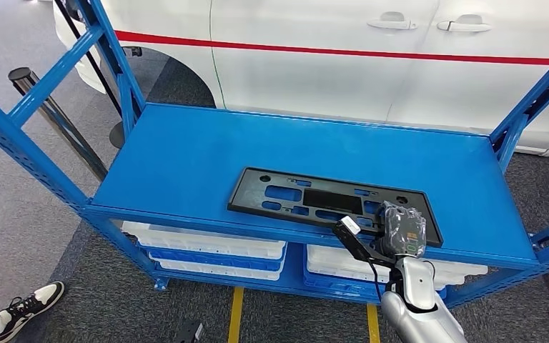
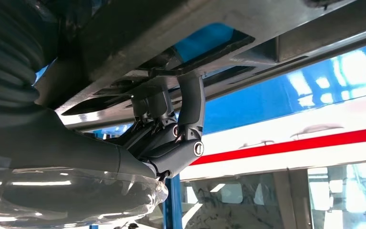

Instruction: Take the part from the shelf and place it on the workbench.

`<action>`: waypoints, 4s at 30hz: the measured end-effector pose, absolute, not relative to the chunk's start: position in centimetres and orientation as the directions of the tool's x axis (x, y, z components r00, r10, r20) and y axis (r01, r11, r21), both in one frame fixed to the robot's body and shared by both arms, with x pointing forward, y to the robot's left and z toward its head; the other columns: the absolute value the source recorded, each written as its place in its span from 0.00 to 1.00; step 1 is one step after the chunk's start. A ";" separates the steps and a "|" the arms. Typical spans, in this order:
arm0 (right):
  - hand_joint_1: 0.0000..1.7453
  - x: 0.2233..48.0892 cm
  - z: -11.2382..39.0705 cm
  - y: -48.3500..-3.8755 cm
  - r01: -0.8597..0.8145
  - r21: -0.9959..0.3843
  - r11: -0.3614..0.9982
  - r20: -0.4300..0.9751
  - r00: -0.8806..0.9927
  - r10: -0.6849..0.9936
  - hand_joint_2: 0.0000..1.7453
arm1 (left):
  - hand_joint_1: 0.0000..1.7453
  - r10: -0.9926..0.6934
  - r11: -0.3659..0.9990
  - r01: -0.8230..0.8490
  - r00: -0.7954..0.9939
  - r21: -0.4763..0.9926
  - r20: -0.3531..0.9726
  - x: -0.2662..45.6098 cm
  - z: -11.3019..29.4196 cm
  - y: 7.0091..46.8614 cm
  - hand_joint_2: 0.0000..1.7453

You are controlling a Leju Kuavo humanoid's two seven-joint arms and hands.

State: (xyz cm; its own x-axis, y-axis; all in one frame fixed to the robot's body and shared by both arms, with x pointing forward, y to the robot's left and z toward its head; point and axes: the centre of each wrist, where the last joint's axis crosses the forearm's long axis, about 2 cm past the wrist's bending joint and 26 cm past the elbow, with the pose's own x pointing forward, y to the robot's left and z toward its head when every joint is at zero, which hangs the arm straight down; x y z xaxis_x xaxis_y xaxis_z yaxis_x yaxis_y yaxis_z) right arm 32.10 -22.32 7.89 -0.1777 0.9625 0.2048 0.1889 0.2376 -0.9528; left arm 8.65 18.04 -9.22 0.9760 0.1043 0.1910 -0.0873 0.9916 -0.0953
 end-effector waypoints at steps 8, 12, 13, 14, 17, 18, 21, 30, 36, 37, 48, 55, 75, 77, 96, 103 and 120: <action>1.00 32.0 7.9 -22.4 0.189 -0.953 0.238 0.205 -0.180 0.962 1.00 | 0.00 0.108 0.991 -0.090 0.976 -0.097 0.190 8.6 -9.2 18.0 0.00; 1.00 32.0 7.9 -22.4 0.189 -0.953 0.238 0.205 -0.180 0.962 1.00 | 0.00 0.108 0.991 -0.091 0.976 -0.097 0.189 8.6 -9.2 18.0 0.50; 1.00 32.0 7.9 -22.4 0.189 -0.953 0.239 0.205 -0.180 0.962 1.00 | 0.00 0.110 0.991 -0.092 0.976 -0.099 0.189 8.6 -9.2 18.0 0.75; 1.00 32.0 7.9 -22.4 0.188 -0.953 0.239 0.206 -0.181 0.962 1.00 | 0.00 0.113 0.990 -0.094 0.976 -0.102 0.189 8.6 -9.2 18.0 1.00; 1.00 32.0 7.9 -22.4 0.184 -0.952 0.243 0.210 -0.185 0.960 1.00 | 0.00 0.126 0.988 -0.105 0.974 -0.114 0.188 8.5 -9.3 18.1 1.00; 1.00 32.0 7.9 -22.4 0.182 -0.952 0.245 0.211 -0.187 0.960 1.00 | 0.00 0.130 0.987 -0.109 0.974 -0.116 0.188 8.4 -9.3 18.1 1.00; 1.00 31.9 8.1 -22.3 0.181 -0.952 0.248 0.213 -0.193 0.958 1.00 | 0.00 0.132 0.988 -0.112 0.972 -0.108 0.195 8.4 -9.3 18.2 1.00; 1.00 30.4 12.3 -20.0 0.365 -0.847 0.387 0.246 -0.376 0.893 1.00 | 0.00 0.163 0.984 -0.144 0.965 -0.105 0.205 8.1 -9.3 18.2 1.00; 1.00 28.2 17.8 -18.7 0.509 -0.688 0.518 0.191 -0.561 0.805 1.00 | 0.00 0.167 0.984 -0.147 0.960 -0.103 0.224 7.9 -9.4 18.3 1.00; 1.00 27.9 18.2 -18.7 0.520 -0.672 0.527 0.178 -0.577 0.797 1.00 | 0.00 0.165 0.984 -0.146 0.960 -0.102 0.226 7.9 -9.4 18.3 1.00; 1.00 26.9 18.4 -19.0 0.526 -0.653 0.544 0.107 -0.647 0.755 1.00 | 0.00 0.160 0.985 -0.142 0.960 -0.094 0.228 8.0 -9.4 18.3 1.00; 1.00 26.0 17.4 -18.8 0.507 -0.675 0.536 0.102 -0.656 0.748 1.00 | 0.00 0.223 0.975 -0.212 0.951 -0.072 0.214 6.6 -9.7 18.5 1.00; 1.00 26.4 17.7 -15.5 0.428 -0.685 0.589 0.209 -0.659 0.722 1.00 | 0.00 0.201 0.980 -0.199 0.963 -0.030 0.181 5.7 -10.2 20.5 1.00; 1.00 27.0 17.6 -17.4 0.435 -0.690 0.579 0.210 -0.645 0.735 1.00 | 0.00 0.156 0.988 -0.153 0.971 -0.031 0.183 6.5 -10.0 20.2 1.00; 1.00 28.9 18.1 -21.7 0.468 -0.712 0.523 0.182 -0.596 0.782 1.00 | 0.00 0.080 0.996 -0.066 0.964 -0.063 0.252 9.6 -9.1 18.7 1.00; 1.00 29.2 18.2 -21.7 0.442 -0.716 0.540 0.207 -0.604 0.770 1.00 | 0.00 0.075 0.996 -0.061 0.962 -0.064 0.261 9.9 -9.0 18.7 1.00; 1.00 29.6 18.5 -21.7 0.419 -0.727 0.544 0.220 -0.608 0.763 1.00 | 0.00 0.083 0.995 -0.066 0.960 -0.072 0.269 9.9 -9.0 18.6 1.00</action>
